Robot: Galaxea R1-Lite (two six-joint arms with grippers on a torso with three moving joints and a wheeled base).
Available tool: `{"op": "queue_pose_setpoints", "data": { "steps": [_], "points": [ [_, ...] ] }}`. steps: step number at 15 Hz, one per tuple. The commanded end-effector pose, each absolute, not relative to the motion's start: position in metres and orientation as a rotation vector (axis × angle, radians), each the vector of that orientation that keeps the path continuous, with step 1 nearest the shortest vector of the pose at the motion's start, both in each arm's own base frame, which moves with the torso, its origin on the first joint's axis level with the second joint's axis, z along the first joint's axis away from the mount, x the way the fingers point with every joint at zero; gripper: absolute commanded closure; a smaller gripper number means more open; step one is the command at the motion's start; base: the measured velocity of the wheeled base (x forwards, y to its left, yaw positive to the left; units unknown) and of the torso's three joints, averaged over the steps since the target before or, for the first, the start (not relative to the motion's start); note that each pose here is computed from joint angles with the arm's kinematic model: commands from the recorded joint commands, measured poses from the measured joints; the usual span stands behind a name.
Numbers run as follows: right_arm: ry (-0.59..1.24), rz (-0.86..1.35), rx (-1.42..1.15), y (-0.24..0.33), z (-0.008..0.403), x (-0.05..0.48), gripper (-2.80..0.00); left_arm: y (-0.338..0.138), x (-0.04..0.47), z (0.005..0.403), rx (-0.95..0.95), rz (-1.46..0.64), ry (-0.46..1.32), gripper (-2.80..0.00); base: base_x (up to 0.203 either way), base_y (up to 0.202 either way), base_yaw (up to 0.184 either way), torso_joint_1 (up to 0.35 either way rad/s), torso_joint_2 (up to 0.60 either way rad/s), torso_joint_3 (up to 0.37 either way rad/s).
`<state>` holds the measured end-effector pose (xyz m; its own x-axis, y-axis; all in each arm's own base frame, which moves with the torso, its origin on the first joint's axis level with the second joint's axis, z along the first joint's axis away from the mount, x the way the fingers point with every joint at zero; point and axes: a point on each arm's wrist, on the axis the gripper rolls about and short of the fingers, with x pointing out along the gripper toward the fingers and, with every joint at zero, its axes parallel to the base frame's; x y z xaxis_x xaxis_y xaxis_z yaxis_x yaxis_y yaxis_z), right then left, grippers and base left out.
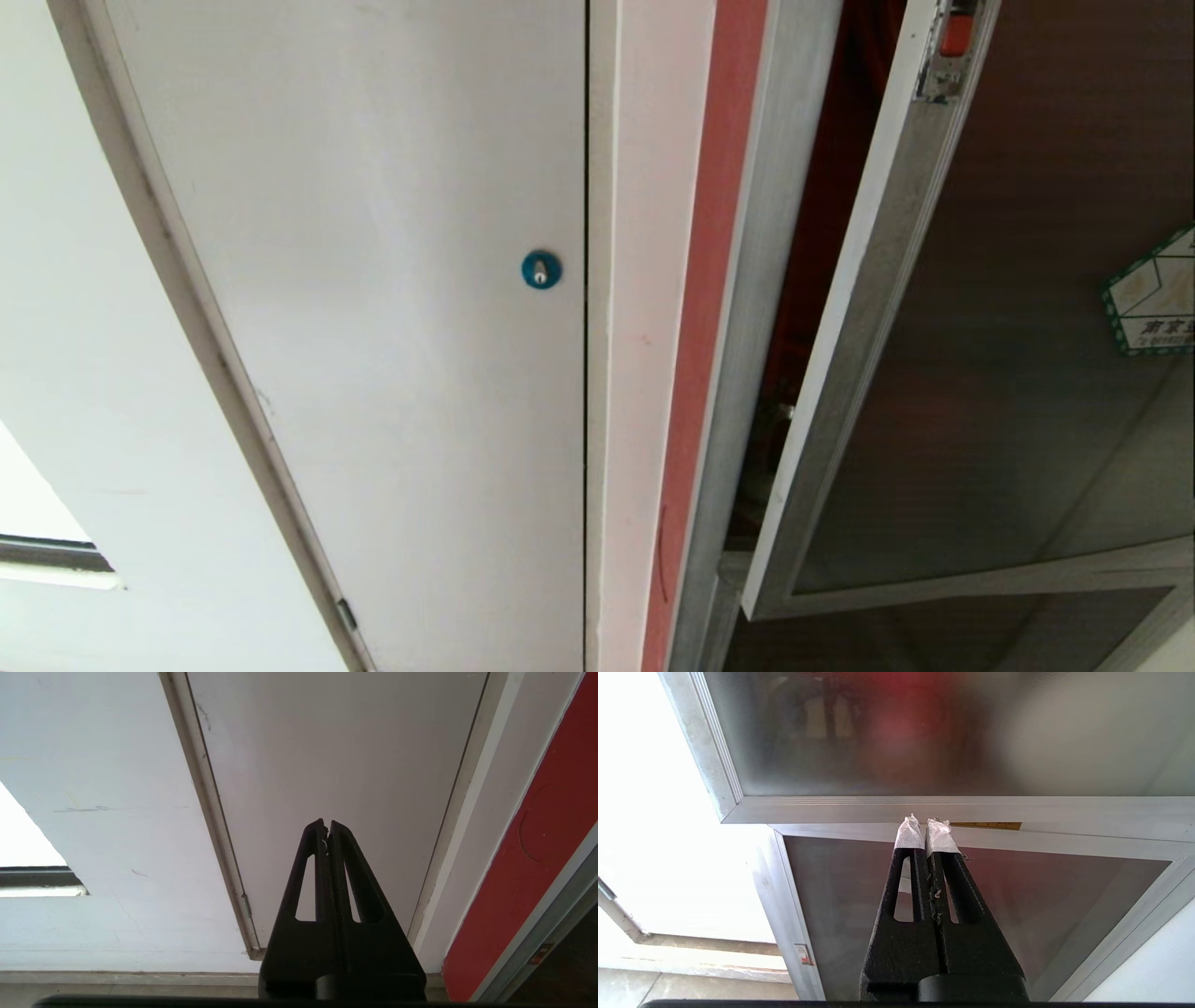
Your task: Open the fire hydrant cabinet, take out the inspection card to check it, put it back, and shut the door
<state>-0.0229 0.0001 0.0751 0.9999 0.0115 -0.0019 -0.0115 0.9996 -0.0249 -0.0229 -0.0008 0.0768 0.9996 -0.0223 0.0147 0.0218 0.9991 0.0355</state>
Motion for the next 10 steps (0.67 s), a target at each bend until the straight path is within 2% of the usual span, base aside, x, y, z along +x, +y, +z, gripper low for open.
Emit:
{"op": "queue_pose_setpoints", "data": {
  "steps": [1, 6, 8, 10],
  "points": [
    [0.001, 0.012, -0.026, 0.000, 0.075, -0.023, 0.00, -0.001, -0.022, 0.075, 0.035, -0.022, -0.009, 0.00, 0.000, 0.000, 0.000, 0.000, 0.00, 0.000],
    [0.000, 0.012, -0.026, 0.000, 0.075, -0.023, 0.00, -0.001, -0.024, 0.081, 0.008, -0.010, -0.038, 0.00, 0.000, 0.000, 0.000, 0.000, 0.00, 0.000],
    [0.001, 0.012, -0.025, 0.000, 0.075, -0.023, 0.00, -0.001, -0.030, 0.113, -0.033, -0.021, -0.105, 0.00, 0.000, 0.000, 0.000, 0.000, 0.00, 0.000],
    [0.000, 0.012, -0.026, 0.000, 0.075, -0.023, 0.00, -0.002, -0.021, 0.146, -0.053, -0.092, -0.067, 0.00, 0.000, 0.000, 0.000, 0.000, 0.00, 0.000]
  ]
}}
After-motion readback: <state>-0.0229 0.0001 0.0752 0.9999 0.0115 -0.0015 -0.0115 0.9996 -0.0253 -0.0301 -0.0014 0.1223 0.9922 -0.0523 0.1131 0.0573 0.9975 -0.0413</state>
